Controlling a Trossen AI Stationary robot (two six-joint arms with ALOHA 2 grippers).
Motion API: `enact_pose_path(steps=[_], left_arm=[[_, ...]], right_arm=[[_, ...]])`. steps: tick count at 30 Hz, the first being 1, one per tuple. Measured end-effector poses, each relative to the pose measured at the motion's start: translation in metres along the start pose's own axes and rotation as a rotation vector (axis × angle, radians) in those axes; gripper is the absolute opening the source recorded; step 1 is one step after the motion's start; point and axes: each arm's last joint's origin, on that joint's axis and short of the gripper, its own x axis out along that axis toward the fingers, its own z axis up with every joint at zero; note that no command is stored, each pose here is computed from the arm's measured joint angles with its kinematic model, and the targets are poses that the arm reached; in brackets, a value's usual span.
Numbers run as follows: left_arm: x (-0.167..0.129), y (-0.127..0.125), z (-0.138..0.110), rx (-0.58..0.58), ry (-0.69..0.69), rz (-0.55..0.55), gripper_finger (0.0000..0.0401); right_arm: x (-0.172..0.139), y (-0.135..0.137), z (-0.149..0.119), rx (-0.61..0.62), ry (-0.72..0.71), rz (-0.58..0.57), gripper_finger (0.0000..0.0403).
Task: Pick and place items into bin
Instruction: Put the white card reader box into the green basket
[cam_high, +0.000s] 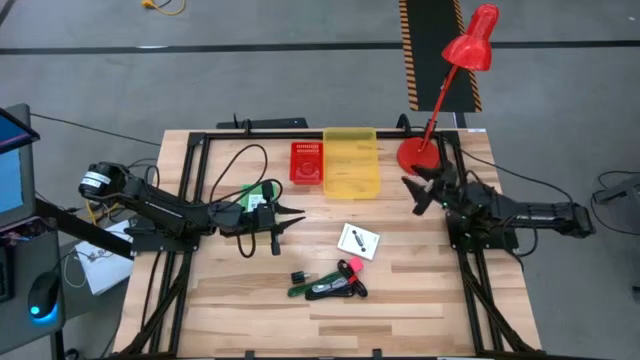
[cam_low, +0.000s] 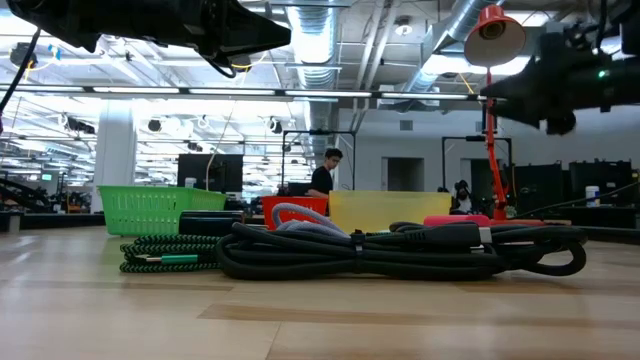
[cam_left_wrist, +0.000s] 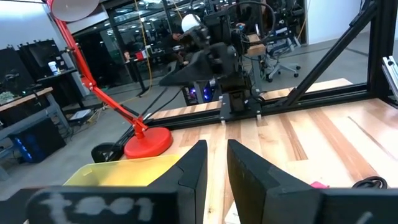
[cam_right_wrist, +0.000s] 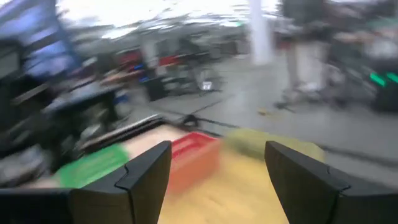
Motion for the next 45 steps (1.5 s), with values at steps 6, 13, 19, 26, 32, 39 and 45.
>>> enact_pose_path(steps=[6,13,19,26,32,39,45], left_arm=[[0.000,0.000,0.000,-0.026,0.005,0.000,0.0052],[0.000,0.000,-0.001,-0.025,0.009,0.003,0.0052],[0.000,0.000,-0.003,-0.017,0.027,-0.001,0.0052],[0.000,-0.001,-0.003,-0.028,0.036,-0.002,0.0052],[0.000,-0.001,-0.003,-0.070,0.036,-0.002,0.0052],[0.000,-0.001,-0.003,-0.120,0.036,-0.001,0.0052],[0.000,-0.001,-0.003,-0.138,0.036,-0.001,0.0052]], right_arm=[[0.000,0.009,-0.001,-0.255,0.125,0.146,0.0255],[0.002,0.021,-0.015,-0.467,0.304,0.249,0.0255],[0.001,0.036,-0.027,-0.645,0.375,0.374,0.0255],[-0.004,0.053,-0.039,-0.831,0.385,0.471,0.0255],[-0.005,0.069,-0.047,-0.906,0.361,0.530,0.0255],[-0.006,0.081,-0.065,-0.966,0.403,0.590,0.0255],[-0.009,0.091,-0.073,-0.979,0.392,0.639,0.0255]])
